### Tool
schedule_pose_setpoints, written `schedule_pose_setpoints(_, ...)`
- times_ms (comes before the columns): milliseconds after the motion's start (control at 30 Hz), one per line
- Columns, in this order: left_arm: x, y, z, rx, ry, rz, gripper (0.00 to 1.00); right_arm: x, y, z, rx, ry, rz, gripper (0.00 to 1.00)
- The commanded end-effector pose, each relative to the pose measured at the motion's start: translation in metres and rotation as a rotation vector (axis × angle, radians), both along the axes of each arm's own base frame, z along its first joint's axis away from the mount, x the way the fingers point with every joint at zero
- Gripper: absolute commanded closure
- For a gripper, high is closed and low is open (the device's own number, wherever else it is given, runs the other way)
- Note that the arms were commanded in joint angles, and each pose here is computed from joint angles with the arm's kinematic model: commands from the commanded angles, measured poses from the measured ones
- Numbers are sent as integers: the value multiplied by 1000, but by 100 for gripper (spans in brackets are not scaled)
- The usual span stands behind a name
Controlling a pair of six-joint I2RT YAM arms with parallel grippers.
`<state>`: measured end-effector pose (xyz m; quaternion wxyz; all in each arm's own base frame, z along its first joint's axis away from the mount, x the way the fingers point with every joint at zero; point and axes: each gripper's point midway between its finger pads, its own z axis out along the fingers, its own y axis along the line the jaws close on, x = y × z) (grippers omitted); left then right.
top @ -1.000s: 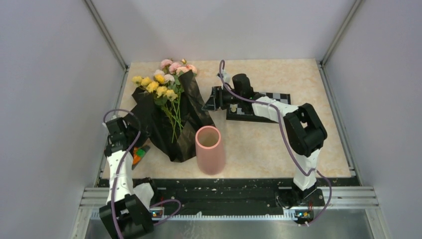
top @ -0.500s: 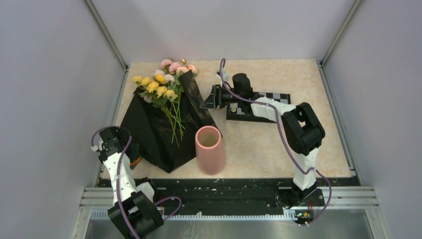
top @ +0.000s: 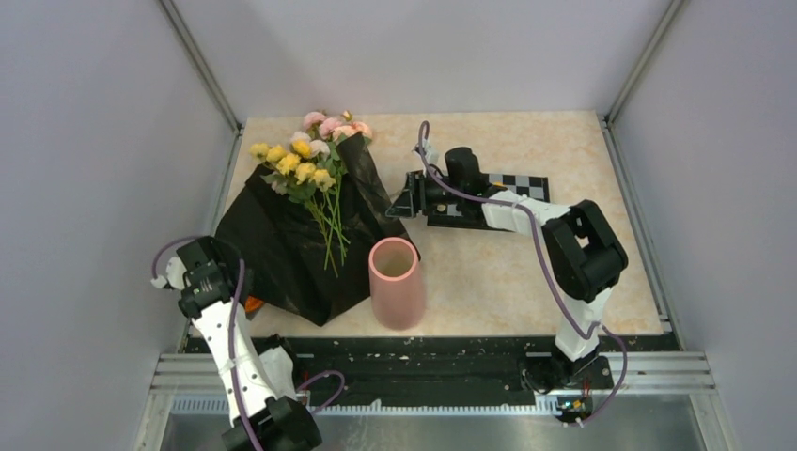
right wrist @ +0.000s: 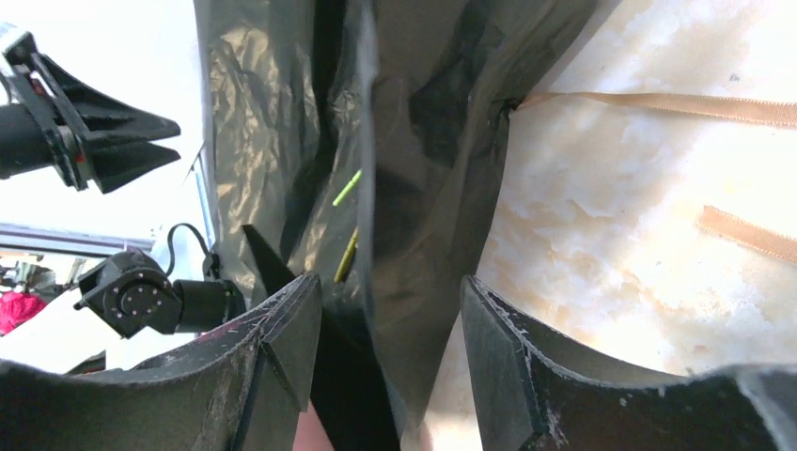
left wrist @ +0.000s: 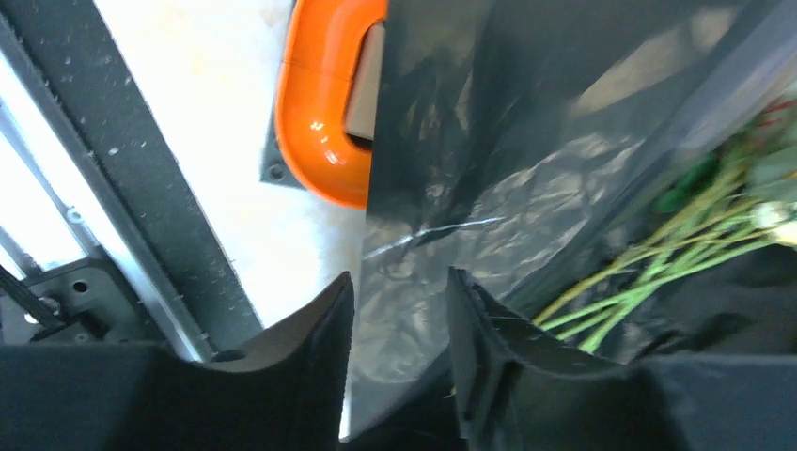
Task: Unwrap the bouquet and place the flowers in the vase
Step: Unfold the wrapping paper at the center of the board.
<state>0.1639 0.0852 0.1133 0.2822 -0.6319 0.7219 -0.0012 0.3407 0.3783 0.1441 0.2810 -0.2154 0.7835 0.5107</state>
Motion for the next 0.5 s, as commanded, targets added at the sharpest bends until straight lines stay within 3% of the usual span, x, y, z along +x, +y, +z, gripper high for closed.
schedule_pose_setpoints(0, 10, 17, 59, 174, -109, -59, 42, -5, -2, 38, 26, -118, 10, 42)
schedule_pose_setpoints(67, 12, 21, 73, 212, -115, -82, 30, -5, -4, 37, 9, -111, 7, 41)
schedule_pose_setpoints(133, 14, 26, 89, 260, -125, -107, 24, -6, -6, 37, 2, -116, 4, 40)
schedule_pose_setpoints(267, 40, 27, 119, 373, -204, -270, 21, -6, -7, 41, 1, -122, -1, 38)
schedule_pose_setpoints(467, 92, -23, 87, 301, -129, -584, 18, -6, -9, 38, -14, -104, -15, 40)
